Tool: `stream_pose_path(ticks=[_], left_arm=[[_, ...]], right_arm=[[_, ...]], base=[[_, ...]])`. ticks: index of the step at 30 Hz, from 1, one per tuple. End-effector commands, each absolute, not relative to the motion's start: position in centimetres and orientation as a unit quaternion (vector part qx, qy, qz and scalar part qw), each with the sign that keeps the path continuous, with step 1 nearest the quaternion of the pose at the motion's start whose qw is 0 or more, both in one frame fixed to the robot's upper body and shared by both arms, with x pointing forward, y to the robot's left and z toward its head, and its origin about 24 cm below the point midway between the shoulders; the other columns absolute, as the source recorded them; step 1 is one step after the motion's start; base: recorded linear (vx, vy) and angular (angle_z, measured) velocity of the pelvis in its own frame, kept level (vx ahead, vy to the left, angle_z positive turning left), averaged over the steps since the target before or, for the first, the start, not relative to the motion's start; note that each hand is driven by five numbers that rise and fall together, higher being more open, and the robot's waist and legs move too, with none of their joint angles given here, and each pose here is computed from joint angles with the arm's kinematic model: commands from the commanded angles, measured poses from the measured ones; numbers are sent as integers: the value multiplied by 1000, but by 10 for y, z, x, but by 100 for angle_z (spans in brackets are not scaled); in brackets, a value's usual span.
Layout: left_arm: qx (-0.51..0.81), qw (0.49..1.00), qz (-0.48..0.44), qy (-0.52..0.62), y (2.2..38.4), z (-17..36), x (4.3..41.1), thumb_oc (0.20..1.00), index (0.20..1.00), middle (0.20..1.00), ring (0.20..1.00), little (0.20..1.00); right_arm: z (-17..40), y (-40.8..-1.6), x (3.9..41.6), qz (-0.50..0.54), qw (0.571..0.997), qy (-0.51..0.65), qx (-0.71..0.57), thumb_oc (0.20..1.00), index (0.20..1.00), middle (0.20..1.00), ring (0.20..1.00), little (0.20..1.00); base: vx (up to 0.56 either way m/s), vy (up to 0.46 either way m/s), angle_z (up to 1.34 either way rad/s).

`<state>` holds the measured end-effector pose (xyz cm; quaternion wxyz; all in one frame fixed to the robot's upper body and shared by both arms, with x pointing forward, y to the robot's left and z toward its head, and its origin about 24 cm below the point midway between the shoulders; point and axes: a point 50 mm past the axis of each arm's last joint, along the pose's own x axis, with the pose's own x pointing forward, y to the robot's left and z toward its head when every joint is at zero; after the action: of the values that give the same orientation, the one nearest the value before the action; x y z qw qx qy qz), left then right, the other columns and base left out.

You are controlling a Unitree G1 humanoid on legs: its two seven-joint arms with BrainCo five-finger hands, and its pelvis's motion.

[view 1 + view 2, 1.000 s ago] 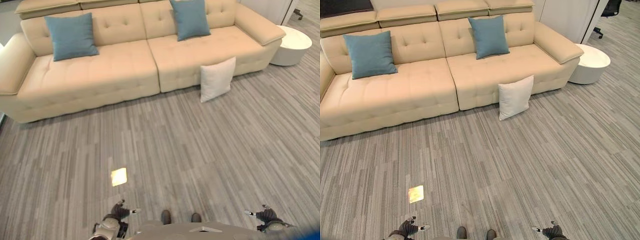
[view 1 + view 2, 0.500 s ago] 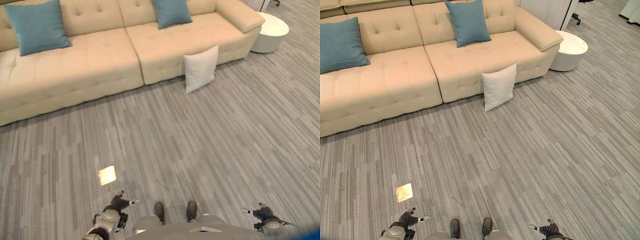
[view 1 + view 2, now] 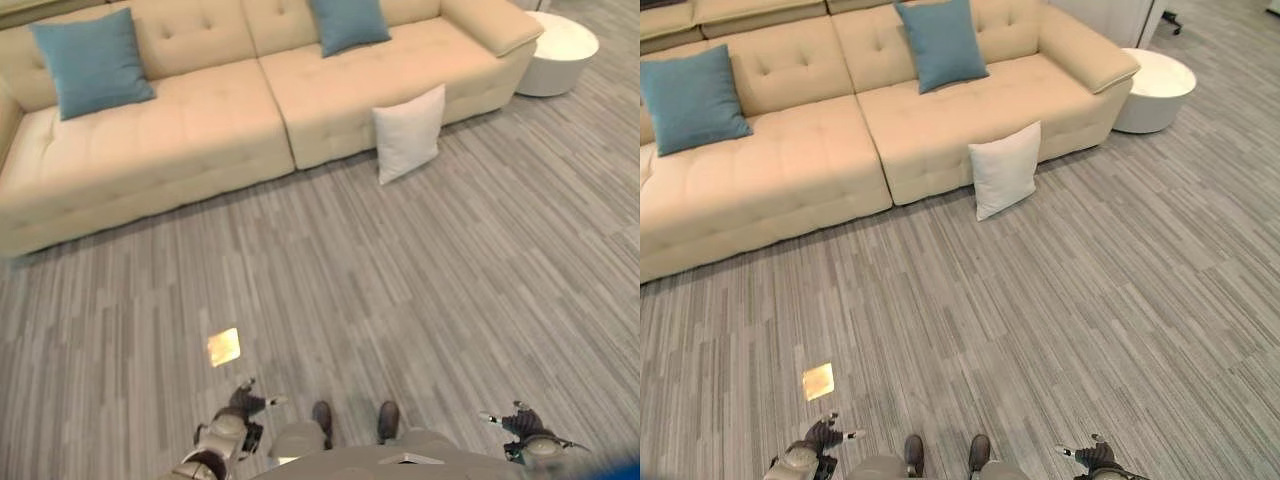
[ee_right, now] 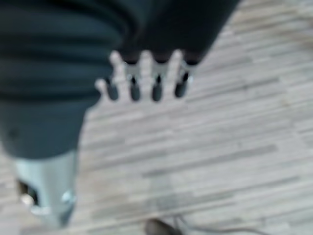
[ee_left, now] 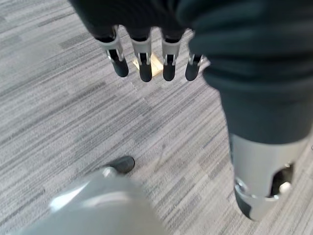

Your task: Pick up all the scattered cushions and arrange them neatly on the sofa.

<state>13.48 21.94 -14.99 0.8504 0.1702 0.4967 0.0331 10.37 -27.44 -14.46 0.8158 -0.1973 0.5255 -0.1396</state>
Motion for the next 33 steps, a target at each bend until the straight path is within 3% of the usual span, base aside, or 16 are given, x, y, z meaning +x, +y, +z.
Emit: stream_pose_path(ticks=[1, 14, 21, 33], left_arm=[[187, 857, 25, 479, 216, -146, 148, 1000, 1000, 1000, 1000, 1000], [192, 844, 28, 501, 221, -151, 132, 1000, 1000, 1000, 1000, 1000], [206, 853, 31, 479, 228, -144, 144, 1000, 1000, 1000, 1000, 1000], [193, 846, 25, 496, 219, -150, 135, 1000, 1000, 1000, 1000, 1000]], right_arm=[[-139, -281, 114, -151, 822, 507, -209, 1000, 1000, 1000, 1000, 1000], [-135, -273, 130, -130, 838, 485, -216, 1000, 1000, 1000, 1000, 1000], [-128, -273, 149, -125, 848, 464, -222, 1000, 1000, 1000, 1000, 1000], [-128, -281, 141, -122, 839, 471, -242, 1000, 1000, 1000, 1000, 1000]], base=[[88, -40, -19], [188, 60, -37], [181, 97, -51], [310, -227, 12]])
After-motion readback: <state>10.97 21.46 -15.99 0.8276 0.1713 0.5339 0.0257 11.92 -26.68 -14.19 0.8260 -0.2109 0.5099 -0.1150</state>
